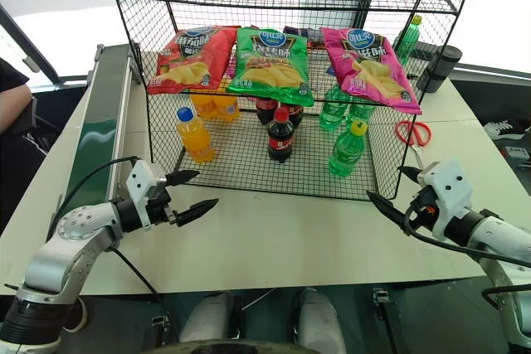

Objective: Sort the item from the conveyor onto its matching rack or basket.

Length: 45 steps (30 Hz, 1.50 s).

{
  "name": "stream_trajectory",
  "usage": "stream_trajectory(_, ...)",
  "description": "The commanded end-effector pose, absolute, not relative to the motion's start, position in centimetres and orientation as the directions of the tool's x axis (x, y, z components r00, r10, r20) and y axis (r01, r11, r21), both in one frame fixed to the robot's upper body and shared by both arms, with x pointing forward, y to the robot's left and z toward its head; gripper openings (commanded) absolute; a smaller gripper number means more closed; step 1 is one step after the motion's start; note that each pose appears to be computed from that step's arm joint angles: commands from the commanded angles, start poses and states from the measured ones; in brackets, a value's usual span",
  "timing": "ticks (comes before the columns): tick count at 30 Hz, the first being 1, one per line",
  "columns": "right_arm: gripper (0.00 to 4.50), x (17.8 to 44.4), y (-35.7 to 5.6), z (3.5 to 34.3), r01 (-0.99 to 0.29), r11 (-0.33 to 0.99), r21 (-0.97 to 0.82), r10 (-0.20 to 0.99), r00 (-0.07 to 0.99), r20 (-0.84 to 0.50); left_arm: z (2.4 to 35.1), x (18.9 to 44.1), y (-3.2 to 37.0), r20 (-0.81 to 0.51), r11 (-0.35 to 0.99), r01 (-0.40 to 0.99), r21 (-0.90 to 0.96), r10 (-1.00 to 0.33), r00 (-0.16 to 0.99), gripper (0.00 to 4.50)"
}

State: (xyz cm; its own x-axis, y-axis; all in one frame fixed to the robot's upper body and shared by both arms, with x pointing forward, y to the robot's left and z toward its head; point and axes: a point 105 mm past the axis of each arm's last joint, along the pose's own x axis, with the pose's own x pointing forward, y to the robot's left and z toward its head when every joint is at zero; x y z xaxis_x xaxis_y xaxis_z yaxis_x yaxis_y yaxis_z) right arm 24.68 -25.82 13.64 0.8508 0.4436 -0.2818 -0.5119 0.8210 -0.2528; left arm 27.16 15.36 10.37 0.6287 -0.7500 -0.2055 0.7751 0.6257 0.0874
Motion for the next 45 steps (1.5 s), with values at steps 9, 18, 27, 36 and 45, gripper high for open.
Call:
stream_trajectory(9, 4.45, 24.8, -25.9, 13.9, -0.510, 0.817, -0.268, 0.451, 0.856, -0.252, 11.4, 27.4, 16.1, -0.174, 0.655, 0.742, 0.141, -0.721, 0.670, 4.50)
stream_trajectory(18, 4.45, 24.8, -25.5, 13.5, -0.519, 0.815, -0.258, 0.462, 0.850, -0.253, 11.2, 27.3, 16.3, -0.179, 0.667, 0.731, 0.147, -0.708, 0.683, 4.50)
stream_trajectory(27, 4.45, 24.8, -24.7, 13.6, -0.527, 0.811, -0.255, 0.473, 0.846, -0.246, 11.0, 26.8, 16.4, -0.185, 0.675, 0.726, 0.128, -0.703, 0.687, 4.50)
stream_trajectory(36, 4.45, 25.1, -24.4, 13.4, -0.530, 0.810, -0.251, 0.477, 0.844, -0.243, 11.2, 27.0, 16.6, -0.171, 0.687, 0.712, 0.147, -0.691, 0.702, 4.50)
stream_trajectory(45, 4.45, 25.6, -24.3, 12.9, -0.535, 0.807, -0.250, 0.483, 0.842, -0.241, 11.7, 27.4, 16.7, -0.131, 0.697, 0.697, 0.166, -0.685, 0.716, 4.50)
